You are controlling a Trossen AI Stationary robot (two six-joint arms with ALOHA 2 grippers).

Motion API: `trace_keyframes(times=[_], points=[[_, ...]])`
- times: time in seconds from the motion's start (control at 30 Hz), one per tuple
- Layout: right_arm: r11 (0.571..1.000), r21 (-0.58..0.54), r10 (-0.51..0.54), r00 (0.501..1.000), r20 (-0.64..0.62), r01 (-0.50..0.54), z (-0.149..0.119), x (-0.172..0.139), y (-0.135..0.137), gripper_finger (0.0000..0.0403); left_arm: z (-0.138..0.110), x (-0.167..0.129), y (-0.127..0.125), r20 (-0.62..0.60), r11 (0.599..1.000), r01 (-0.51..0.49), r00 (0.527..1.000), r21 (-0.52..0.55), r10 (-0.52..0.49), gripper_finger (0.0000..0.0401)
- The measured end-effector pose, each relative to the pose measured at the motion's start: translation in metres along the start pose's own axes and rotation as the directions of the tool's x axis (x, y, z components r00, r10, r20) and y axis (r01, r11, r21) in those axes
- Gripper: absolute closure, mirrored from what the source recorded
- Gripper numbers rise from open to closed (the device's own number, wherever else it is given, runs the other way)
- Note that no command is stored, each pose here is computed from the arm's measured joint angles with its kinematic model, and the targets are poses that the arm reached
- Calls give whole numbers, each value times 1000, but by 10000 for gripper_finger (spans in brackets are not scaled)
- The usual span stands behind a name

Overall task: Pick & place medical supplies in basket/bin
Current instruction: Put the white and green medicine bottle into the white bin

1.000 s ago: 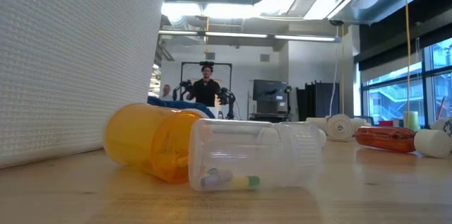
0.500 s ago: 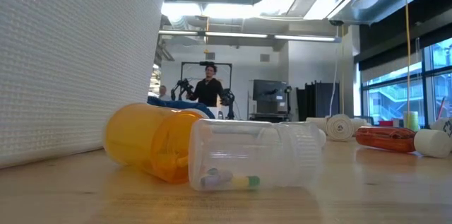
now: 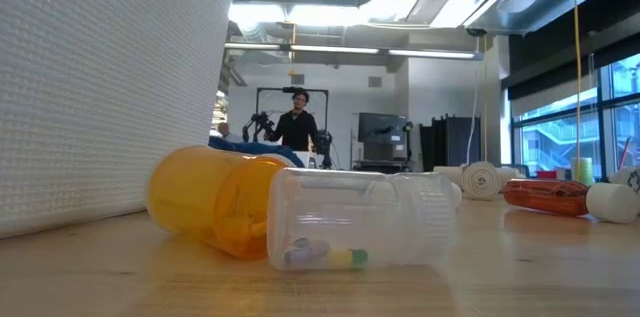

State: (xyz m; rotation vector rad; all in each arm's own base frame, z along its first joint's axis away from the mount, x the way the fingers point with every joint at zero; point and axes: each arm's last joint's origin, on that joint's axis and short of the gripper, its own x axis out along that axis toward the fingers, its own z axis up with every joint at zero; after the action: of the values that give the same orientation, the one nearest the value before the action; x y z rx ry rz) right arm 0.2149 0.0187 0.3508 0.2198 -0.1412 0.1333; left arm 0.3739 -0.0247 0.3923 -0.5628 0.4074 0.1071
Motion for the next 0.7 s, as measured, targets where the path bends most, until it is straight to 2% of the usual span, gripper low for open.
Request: trace_keyframes(times=[0.1, 0.2, 0.3, 0.5, 0.7], points=[[995, -74, -64, 998, 29, 66, 7, -10, 0, 64, -1, -10, -2, -10, 999, -29, 1000, -41, 29, 177], [985, -113, -122, 991, 57, 128, 15, -22, 0, 47, -8, -24, -5, -42, 989, -117, 993, -86, 114, 179], [979, -110, -164, 985, 56, 169, 20, -34, 1, 43, -22, -39, -9, -102, 962, -233, 970, -145, 220, 179], [966, -76, -249, 969, 8, 248, 19, -47, -1, 42, -53, -69, -25, -175, 871, -400, 915, -286, 363, 180], [956, -77, -286, 958, -24, 283, 15, -47, -3, 42, -82, -90, -42, -210, 766, -494, 869, -412, 448, 180]])
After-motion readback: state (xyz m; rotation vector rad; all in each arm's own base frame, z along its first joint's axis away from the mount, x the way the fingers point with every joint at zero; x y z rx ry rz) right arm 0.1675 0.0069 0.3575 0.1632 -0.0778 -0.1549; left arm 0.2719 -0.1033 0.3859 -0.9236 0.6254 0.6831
